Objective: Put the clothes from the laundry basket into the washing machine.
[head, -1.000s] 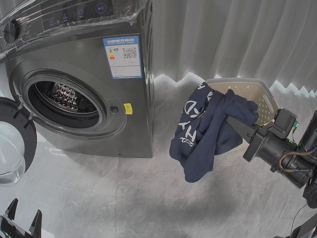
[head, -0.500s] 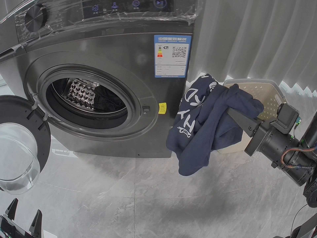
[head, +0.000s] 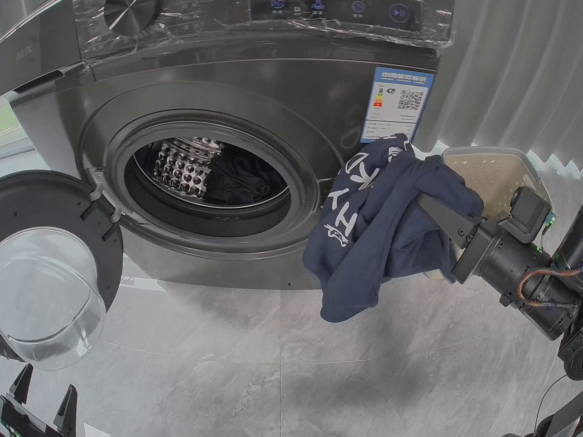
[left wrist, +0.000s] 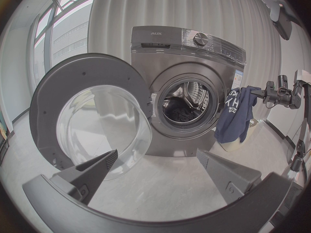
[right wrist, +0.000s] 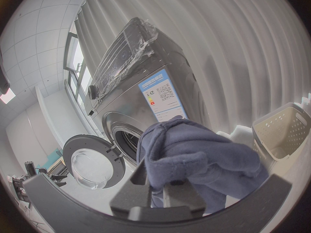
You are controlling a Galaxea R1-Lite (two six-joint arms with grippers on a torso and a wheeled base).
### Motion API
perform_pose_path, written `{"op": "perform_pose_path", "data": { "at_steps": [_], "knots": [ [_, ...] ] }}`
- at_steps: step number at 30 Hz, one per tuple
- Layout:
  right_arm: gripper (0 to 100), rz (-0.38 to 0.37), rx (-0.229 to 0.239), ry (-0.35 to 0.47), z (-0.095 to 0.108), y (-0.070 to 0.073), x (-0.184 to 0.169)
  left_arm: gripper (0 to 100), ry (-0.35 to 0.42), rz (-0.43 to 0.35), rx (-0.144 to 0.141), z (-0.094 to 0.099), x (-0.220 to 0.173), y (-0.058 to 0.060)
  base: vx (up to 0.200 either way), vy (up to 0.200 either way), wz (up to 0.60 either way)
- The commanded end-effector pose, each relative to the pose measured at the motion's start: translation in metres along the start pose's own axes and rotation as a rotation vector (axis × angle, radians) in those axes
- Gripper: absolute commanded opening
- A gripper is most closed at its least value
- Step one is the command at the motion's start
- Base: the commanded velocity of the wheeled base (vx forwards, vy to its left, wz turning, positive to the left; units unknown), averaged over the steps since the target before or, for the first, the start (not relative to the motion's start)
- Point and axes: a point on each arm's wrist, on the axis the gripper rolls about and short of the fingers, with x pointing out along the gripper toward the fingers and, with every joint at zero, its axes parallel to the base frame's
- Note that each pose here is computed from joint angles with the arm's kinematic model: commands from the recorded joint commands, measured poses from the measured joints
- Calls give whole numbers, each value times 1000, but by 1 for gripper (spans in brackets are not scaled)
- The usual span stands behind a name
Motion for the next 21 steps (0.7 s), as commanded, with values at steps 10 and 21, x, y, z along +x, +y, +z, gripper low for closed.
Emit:
{"op": "perform_pose_path", "data": {
  "at_steps": [10, 21],
  "knots": [
    [0, -4, -1, 8, -2, -1, 0, 100, 4, 0, 0, -5, 0, 0, -200, 0, 0],
    [0, -14, -3, 11, -3, -3, 0, 100, 4, 0, -2, -5, 0, 0, 0, 109, 0]
  ]
}}
